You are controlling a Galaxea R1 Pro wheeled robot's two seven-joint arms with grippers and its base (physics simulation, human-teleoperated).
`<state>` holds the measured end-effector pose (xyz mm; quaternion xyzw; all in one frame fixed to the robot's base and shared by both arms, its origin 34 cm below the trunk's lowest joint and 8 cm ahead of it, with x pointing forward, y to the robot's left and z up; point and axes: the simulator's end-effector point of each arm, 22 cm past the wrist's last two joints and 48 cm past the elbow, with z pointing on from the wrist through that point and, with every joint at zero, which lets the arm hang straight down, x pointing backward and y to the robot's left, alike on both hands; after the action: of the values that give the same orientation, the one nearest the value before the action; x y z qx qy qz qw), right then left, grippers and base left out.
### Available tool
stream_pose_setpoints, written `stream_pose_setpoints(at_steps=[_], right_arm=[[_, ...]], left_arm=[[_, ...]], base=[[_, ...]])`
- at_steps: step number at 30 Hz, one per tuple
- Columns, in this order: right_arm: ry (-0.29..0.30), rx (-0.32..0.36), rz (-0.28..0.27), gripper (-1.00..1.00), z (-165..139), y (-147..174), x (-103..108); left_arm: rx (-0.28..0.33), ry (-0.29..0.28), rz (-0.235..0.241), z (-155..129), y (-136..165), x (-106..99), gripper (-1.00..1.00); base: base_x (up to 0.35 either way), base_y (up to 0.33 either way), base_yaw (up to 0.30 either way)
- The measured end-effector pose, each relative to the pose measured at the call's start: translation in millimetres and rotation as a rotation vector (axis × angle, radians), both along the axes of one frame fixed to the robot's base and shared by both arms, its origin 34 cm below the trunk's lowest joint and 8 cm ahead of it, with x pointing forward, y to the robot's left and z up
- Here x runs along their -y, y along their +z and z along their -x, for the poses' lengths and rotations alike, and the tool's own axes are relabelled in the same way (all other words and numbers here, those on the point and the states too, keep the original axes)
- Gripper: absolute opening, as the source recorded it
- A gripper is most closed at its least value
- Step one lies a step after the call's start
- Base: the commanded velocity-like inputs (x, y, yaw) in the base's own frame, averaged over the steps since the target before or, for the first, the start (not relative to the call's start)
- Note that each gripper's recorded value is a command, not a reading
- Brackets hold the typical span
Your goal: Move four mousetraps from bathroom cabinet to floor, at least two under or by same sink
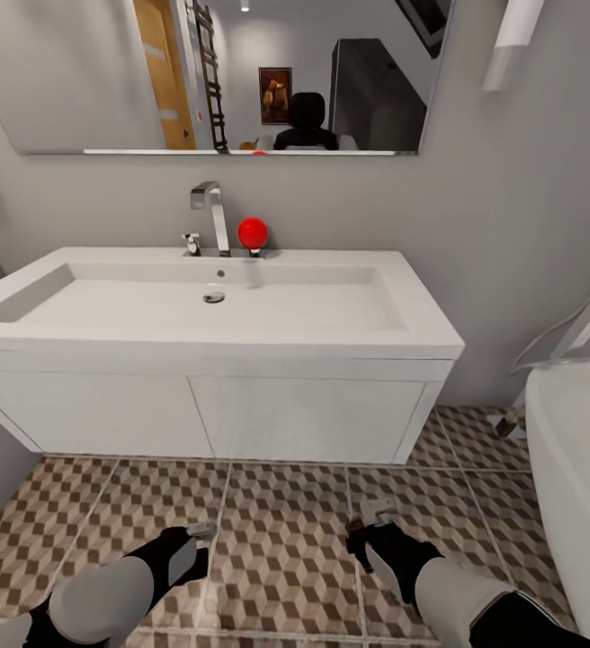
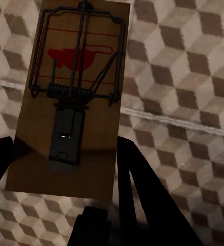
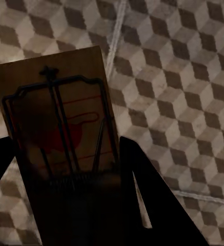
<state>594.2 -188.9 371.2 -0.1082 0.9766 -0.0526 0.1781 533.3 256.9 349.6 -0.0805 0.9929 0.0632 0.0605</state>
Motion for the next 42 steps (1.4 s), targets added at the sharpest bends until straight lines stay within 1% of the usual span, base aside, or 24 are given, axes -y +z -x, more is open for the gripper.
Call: stream_pose_setpoints(at_steps=[2,3,9,12,14,16,18,19,21,23,24,28,29,31,33,36,39,42], right_arm=[[-0.004,0.074,-0.021,-1.0,-6.8,-2.3,-2.8],[-0.006,0.091,-0.026,-1.0,-8.0,-3.9,-3.3],[-0.005,0.123,-0.031,-1.0,-4.6,-17.6,-3.3],[-0.003,0.136,-0.03,-1.0,-5.3,-23.0,-1.7],[-0.005,0.177,-0.035,-1.0,-12.2,-23.1,-0.8],[-0.009,0.213,-0.041,-1.0,-16.0,-24.5,0.0],[-0.012,0.234,-0.043,-1.0,-10.8,-30.9,2.5],[-0.013,0.244,-0.043,-1.0,-9.2,-33.5,3.8],[-0.014,0.253,-0.043,-1.0,-7.2,-38.2,5.5],[-0.014,0.255,-0.043,-1.0,-5.8,-42.7,6.0],[-0.014,0.255,-0.044,-1.0,-4.7,-45.1,5.5],[-0.006,0.235,-0.047,-1.0,15.7,-62.9,2.2],[0.0,0.244,-0.05,-1.0,16.7,-64.9,0.6],[0.021,0.286,-0.055,-1.0,13.3,-65.1,-2.7],[0.037,0.31,-0.059,-1.0,14.5,-68.0,-4.8],[0.044,0.316,-0.061,-1.0,18.7,-75.2,-6.3],[0.046,0.319,-0.062,-1.0,20.8,-81.8,-6.4],[0.055,0.322,-0.06,-1.0,21.8,-87.9,-6.9]], left_arm=[[0.001,0.0,0.003,0.9,-4.3,1.8,-1.0],[0.001,-0.001,0.003,1.4,-6.5,2.2,-1.0],[0.007,-0.003,0.006,2.7,-19.1,3.7,-1.0],[0.048,0.001,0.001,-4.6,-24.1,2.8,-1.0],[0.091,0.006,-0.006,-12.8,-26.5,0.4,-1.0],[0.107,0.007,-0.007,-15.2,-30.1,0.1,-1.0],[0.125,0.007,-0.005,-16.8,-34.2,2.5,-1.0],[0.146,0.003,0.007,-18.2,-36.8,9.8,-1.0],[0.222,-0.007,0.037,-23.6,-40.9,27.3,-1.0],[0.291,-0.007,0.046,-30.4,-42.3,33.0,-1.0],[0.308,-0.006,0.046,-31.8,-43.6,33.6,-1.0],[0.315,-0.006,0.047,-26.1,-54.0,33.8,-1.0],[0.313,-0.007,0.047,-23.2,-57.2,34.1,-1.0],[0.307,-0.008,0.047,-16.6,-64.2,34.5,-1.0],[0.314,-0.007,0.046,-15.2,-68.7,33.6,-1.0],[0.325,-0.004,0.041,-15.5,-74.5,30.8,-1.0],[0.33,0.0,0.026,-14.8,-81.0,19.0,-1.0],[0.331,0.0,0.02,-13.4,-87.6,14.7,-1.0]], base=[[0.0,0.0,0.0],[0.0,0.0,0.0],[0.0,0.0,0.0],[0.0,0.0,0.0],[0.0,0.0,0.0],[0.0,0.0,0.0],[0.0,0.0,0.0],[0.0,0.0,0.0],[0.0,0.0,0.0],[0.0,0.0,0.0],[0.0,0.0,0.0],[0.0,0.0,0.0],[0.0,0.0,0.0],[0.0,0.0,0.0],[0.0,0.0,0.0],[0.0,0.0,0.0],[0.0,0.0,0.0],[0.0,0.0,0.0]])
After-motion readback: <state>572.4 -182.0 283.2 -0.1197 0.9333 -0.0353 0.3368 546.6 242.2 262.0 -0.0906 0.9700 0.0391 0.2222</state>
